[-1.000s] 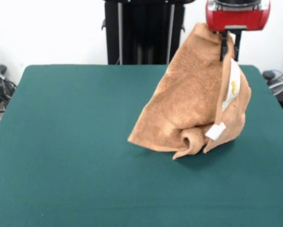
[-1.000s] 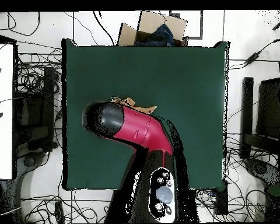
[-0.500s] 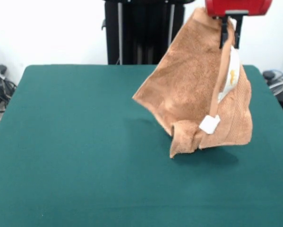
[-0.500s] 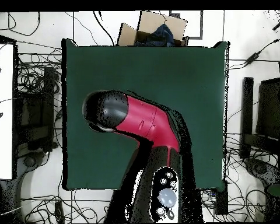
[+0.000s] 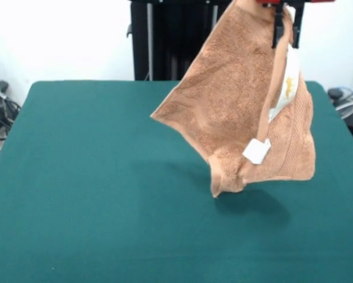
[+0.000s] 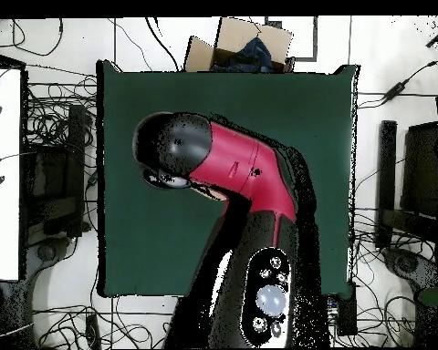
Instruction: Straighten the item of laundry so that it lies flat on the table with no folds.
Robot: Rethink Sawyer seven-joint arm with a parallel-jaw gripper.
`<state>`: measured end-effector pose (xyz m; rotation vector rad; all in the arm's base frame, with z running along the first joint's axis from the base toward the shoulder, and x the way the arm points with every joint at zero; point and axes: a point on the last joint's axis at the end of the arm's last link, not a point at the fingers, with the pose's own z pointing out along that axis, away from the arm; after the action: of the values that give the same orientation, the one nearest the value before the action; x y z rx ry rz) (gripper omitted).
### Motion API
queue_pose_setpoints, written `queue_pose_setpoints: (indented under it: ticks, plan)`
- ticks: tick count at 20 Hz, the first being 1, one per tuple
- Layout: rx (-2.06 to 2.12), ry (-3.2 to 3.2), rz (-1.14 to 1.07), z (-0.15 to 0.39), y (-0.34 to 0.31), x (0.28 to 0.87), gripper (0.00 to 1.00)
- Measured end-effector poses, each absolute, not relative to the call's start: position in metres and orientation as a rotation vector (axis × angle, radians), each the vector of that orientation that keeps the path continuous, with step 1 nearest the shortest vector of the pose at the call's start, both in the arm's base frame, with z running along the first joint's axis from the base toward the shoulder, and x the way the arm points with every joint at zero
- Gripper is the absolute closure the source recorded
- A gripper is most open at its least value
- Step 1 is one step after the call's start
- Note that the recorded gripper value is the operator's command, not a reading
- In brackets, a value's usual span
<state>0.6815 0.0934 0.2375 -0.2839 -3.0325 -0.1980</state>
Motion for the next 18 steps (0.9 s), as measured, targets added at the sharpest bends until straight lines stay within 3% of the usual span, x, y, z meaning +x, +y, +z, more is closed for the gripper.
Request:
queue_pose_setpoints:
  ticks: [18]
  plan:
    - [-0.267,-3.089,-0.132,0.253,0.046,0.759,1.0]
